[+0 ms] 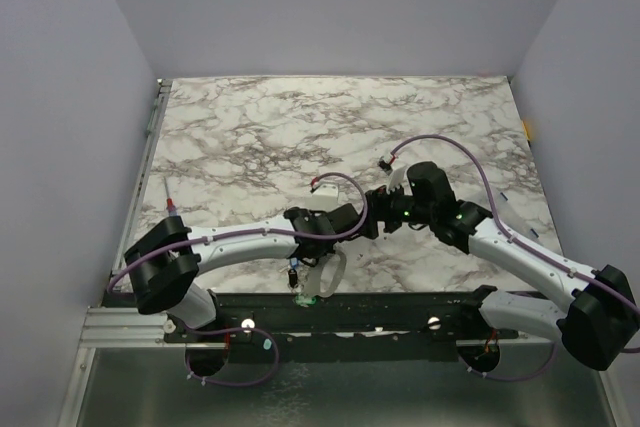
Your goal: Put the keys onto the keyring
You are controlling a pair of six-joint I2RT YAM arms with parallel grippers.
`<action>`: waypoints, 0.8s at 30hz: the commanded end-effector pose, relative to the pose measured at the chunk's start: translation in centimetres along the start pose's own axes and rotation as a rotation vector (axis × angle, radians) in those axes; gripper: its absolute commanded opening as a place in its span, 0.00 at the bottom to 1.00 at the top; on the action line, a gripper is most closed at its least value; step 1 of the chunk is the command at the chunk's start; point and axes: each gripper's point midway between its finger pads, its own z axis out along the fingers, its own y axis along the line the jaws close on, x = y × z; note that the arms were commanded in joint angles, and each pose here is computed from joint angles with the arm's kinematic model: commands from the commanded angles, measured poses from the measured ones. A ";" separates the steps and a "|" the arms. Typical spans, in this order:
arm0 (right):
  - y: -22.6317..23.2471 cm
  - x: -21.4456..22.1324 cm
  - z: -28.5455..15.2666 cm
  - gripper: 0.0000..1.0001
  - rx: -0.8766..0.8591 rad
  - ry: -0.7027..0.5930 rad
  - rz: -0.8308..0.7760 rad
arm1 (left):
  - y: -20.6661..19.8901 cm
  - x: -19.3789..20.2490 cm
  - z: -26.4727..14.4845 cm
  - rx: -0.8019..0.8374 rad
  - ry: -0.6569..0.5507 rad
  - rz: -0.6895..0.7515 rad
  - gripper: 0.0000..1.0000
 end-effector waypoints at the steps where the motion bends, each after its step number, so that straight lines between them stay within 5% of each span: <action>1: -0.2 -0.1 -0.3 0.80 0.021 -0.004 -0.020 | 0.3 -4.8 -0.3 -0.057 -0.141 0.016 0.00; 10: -0.7 1.0 -0.3 0.81 0.048 0.015 0.049 | 1.4 -6.8 -1.0 -0.011 -0.102 -0.010 0.00; 14: 1.1 3.6 0.1 0.89 -0.067 0.065 0.211 | 1.6 -3.6 -0.7 0.078 -0.016 0.029 0.32; 21: 2.7 6.6 0.6 0.95 -0.184 0.077 0.398 | 0.7 -0.5 -0.3 0.341 0.039 -0.057 0.72; 24: 2.5 7.0 0.9 0.95 -0.182 0.075 0.417 | 0.3 0.4 -0.1 0.386 0.052 -0.044 0.78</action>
